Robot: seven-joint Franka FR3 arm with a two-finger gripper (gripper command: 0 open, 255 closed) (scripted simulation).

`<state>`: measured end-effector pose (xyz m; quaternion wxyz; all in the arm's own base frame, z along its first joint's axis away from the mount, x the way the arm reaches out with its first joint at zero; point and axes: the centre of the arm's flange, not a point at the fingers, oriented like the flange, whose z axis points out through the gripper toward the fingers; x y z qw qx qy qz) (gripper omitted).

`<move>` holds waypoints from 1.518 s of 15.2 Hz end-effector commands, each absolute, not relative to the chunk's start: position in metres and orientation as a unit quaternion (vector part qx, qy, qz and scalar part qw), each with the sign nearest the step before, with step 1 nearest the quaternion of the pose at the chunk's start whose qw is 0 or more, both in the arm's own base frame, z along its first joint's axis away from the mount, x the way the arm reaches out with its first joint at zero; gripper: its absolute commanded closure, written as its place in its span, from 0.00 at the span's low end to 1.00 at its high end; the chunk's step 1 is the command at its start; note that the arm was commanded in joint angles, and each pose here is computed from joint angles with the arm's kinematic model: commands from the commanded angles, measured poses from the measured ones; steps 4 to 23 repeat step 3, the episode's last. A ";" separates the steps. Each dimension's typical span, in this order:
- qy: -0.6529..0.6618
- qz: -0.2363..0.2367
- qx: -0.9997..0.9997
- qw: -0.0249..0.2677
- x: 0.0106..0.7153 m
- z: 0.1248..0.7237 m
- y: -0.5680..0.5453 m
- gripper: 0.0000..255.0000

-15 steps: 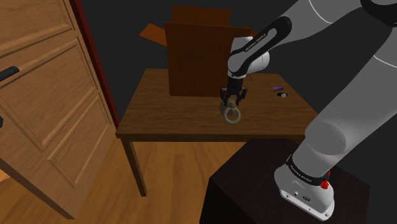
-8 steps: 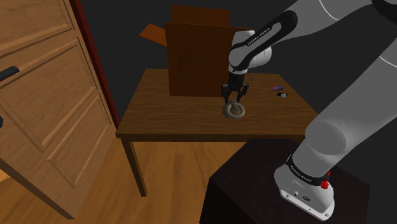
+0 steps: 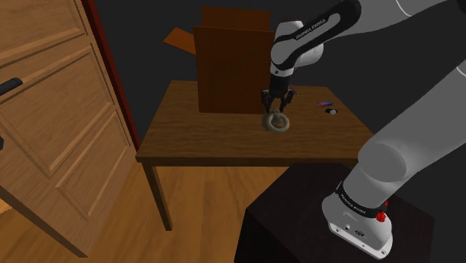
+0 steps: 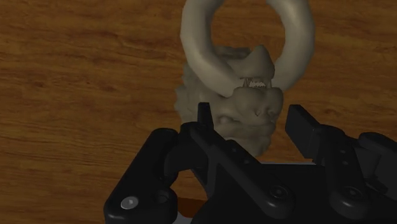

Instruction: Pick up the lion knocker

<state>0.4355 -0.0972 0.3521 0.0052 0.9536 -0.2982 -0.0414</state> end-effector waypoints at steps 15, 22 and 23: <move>-0.298 -0.041 0.954 0.005 0.434 0.364 -0.097 1.00; -0.298 -0.041 0.954 0.005 0.434 0.364 -0.097 1.00; -0.298 -0.041 0.954 0.005 0.434 0.364 -0.097 1.00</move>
